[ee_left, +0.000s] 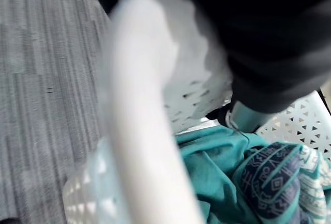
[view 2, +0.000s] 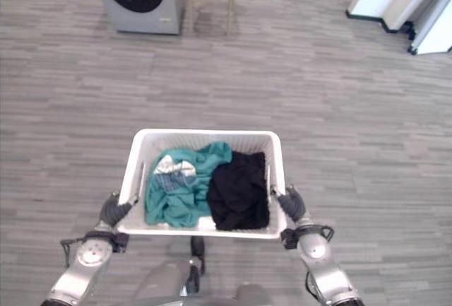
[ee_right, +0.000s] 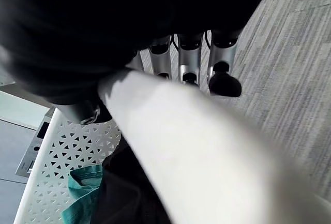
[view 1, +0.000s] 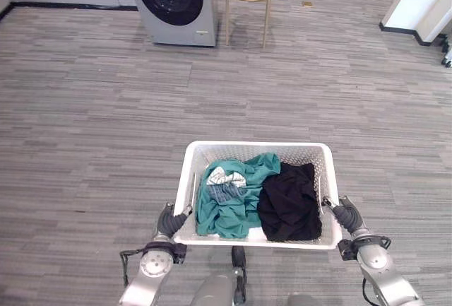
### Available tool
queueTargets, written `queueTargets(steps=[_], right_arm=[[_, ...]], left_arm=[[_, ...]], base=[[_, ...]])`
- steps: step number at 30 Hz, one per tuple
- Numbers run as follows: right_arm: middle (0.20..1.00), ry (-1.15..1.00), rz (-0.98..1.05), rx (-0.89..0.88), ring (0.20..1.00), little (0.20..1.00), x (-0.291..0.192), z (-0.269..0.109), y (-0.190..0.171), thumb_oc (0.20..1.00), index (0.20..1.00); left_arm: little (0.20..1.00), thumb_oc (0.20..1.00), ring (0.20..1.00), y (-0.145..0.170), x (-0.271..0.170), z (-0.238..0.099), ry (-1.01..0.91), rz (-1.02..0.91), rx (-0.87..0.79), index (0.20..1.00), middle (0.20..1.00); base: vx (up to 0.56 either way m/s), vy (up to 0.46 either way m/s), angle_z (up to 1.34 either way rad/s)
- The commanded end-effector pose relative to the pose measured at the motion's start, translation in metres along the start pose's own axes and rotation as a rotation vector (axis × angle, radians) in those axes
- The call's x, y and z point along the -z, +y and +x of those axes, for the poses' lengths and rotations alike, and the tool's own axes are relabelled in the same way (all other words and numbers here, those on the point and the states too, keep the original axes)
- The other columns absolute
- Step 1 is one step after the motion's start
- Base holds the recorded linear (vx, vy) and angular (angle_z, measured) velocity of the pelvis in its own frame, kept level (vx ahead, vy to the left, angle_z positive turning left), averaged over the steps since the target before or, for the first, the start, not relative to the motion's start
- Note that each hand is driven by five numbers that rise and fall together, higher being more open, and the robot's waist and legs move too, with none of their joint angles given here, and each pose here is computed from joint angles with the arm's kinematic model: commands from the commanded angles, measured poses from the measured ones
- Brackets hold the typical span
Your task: Grab the laundry basket,head to the washer,open it,put in the laundry and shut it.
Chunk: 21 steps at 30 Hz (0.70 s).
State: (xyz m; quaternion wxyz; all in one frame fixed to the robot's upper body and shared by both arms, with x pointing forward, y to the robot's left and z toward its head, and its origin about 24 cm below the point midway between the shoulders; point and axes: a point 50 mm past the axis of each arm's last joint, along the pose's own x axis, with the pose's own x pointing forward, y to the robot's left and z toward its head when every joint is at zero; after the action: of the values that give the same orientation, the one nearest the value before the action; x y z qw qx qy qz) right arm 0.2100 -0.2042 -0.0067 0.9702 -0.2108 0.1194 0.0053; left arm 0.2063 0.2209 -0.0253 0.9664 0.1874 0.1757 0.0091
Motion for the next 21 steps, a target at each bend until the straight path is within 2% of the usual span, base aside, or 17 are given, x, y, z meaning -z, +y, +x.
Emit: queueTargets(steps=[1, 7, 11, 16, 21], right_arm=[[0.200, -0.292, 0.098, 0.003, 0.200, 0.200, -0.059, 0.019, -0.006, 0.200, 0.200], [0.200, -0.283, 0.126, -0.009, 0.200, 0.200, -0.058, 0.020, -0.005, 0.200, 0.200], [0.200, -0.265, 0.128, -0.017, 0.200, 0.200, -0.052, 0.015, -0.005, 0.200, 0.200], [0.200, -0.273, 0.082, -0.012, 0.200, 0.200, -0.053, 0.017, -0.010, 0.200, 0.200], [0.200, -0.258, 0.063, 0.031, 0.200, 0.200, -0.050, 0.015, -0.023, 0.200, 0.200]], left_arm=[[0.200, 0.200, 0.200, 0.000, -0.036, -0.002, -0.202, -0.057, 0.038, 0.200, 0.200], [0.200, 0.200, 0.200, 0.005, -0.028, -0.006, -0.179, -0.079, 0.007, 0.200, 0.200], [0.200, 0.200, 0.200, 0.002, -0.028, -0.006, -0.183, -0.081, 0.010, 0.200, 0.200], [0.200, 0.200, 0.200, -0.006, -0.025, -0.007, -0.166, -0.133, 0.022, 0.200, 0.200], [0.200, 0.200, 0.200, -0.014, -0.029, -0.002, -0.169, -0.132, 0.049, 0.200, 0.200]], base=[[0.38, 0.054, 0.01], [0.48, -0.067, -0.02], [0.76, -0.267, 0.55], [0.46, -0.309, 0.49], [0.39, -0.209, -0.26]])
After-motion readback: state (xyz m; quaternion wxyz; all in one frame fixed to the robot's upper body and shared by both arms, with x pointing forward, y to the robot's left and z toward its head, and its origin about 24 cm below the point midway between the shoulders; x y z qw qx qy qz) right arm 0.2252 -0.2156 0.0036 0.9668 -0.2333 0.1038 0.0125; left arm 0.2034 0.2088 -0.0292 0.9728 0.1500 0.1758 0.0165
